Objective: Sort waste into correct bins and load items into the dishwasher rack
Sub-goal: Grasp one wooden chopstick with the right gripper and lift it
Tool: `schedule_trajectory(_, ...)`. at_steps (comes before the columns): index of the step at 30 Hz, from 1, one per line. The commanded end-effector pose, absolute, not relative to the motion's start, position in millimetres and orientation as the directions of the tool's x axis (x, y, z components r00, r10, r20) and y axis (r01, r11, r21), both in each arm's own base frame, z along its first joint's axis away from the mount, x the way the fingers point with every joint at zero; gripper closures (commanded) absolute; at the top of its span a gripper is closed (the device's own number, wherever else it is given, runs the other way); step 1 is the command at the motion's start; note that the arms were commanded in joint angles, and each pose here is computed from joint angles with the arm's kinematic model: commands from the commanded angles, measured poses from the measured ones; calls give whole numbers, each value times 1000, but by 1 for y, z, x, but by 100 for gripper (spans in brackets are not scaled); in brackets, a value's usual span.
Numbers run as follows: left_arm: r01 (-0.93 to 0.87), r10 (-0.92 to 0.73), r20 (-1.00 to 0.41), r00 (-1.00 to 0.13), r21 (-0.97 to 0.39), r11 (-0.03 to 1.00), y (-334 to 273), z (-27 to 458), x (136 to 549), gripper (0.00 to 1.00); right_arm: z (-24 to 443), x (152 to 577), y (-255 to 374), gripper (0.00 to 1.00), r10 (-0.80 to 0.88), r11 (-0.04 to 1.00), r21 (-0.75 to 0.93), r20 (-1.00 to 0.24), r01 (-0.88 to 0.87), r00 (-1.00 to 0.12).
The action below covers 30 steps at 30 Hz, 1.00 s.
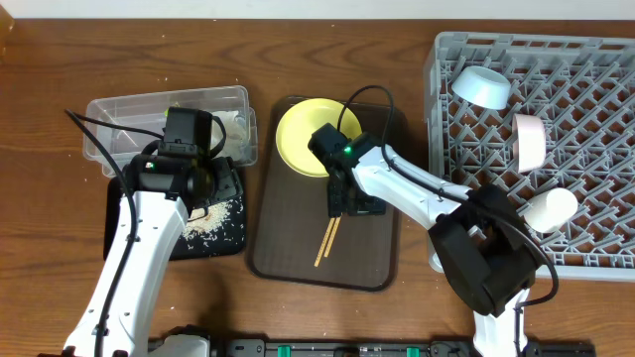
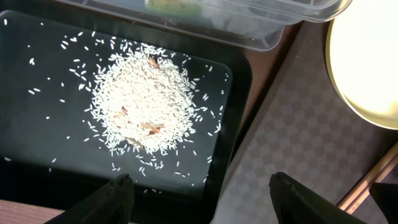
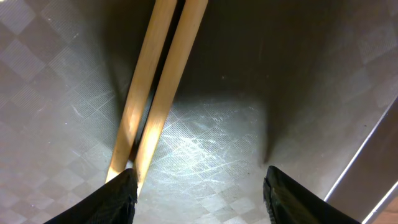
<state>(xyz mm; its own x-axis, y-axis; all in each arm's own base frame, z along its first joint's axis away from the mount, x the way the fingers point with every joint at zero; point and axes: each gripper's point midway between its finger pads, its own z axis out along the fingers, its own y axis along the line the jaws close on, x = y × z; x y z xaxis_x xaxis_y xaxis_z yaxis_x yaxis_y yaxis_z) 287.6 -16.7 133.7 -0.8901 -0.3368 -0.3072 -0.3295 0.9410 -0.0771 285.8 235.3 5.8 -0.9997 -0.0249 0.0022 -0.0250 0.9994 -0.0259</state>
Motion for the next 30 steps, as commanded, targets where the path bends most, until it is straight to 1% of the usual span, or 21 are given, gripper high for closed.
schedule_trajectory(1, -343, -346, -324, -880, -67, 937, -13, 138, 289, 27, -7, 288, 217, 36, 16, 997, -73, 8, 16, -1000)
schedule_trajectory(7, -343, -346, -324, -880, -67, 937, -13, 138, 289, 27, -7, 300, 224, 36, 41, 999, -34, -28, 42, -999)
schedule_trajectory(11, -343, -346, -324, -880, -67, 937, -13, 138, 289, 27, -7, 296, 221, 38, 40, 998, -46, -14, 40, -999)
schedule_trajectory(12, -343, -346, -324, -880, -67, 937, -13, 138, 289, 27, -7, 294, 220, 40, 39, 998, -53, -7, 39, -999)
schedule_trajectory(16, -343, -346, -324, -880, -67, 937, -13, 138, 289, 27, -7, 286, 215, 76, 39, 997, -73, 25, 37, -999)
schedule_trajectory(17, -343, -345, -325, -881, -68, 937, -13, 138, 289, 27, -7, 285, 214, 82, 39, 997, -74, 30, 37, -999)
schedule_trajectory(18, -343, -345, -324, -881, -67, 937, -13, 138, 289, 27, -7, 283, 214, 87, 39, 997, -74, 37, 37, -999)
schedule_trajectory(21, -343, -345, -324, -881, -67, 937, -13, 138, 289, 27, -7, 279, 215, 98, 41, 997, -65, 59, 37, -997)
schedule_trajectory(22, -343, -346, -324, -880, -67, 937, -13, 138, 289, 27, -7, 278, 215, 99, 41, 997, -65, 62, 37, -997)
schedule_trajectory(26, -343, -345, -324, -881, -67, 937, -13, 138, 289, 27, -6, 279, 215, 99, 43, 997, -64, 60, 39, -997)
schedule_trajectory(30, -343, -345, -324, -881, -67, 937, -13, 138, 289, 27, 9, 286, 208, 99, 62, 997, -44, 36, 60, -997)
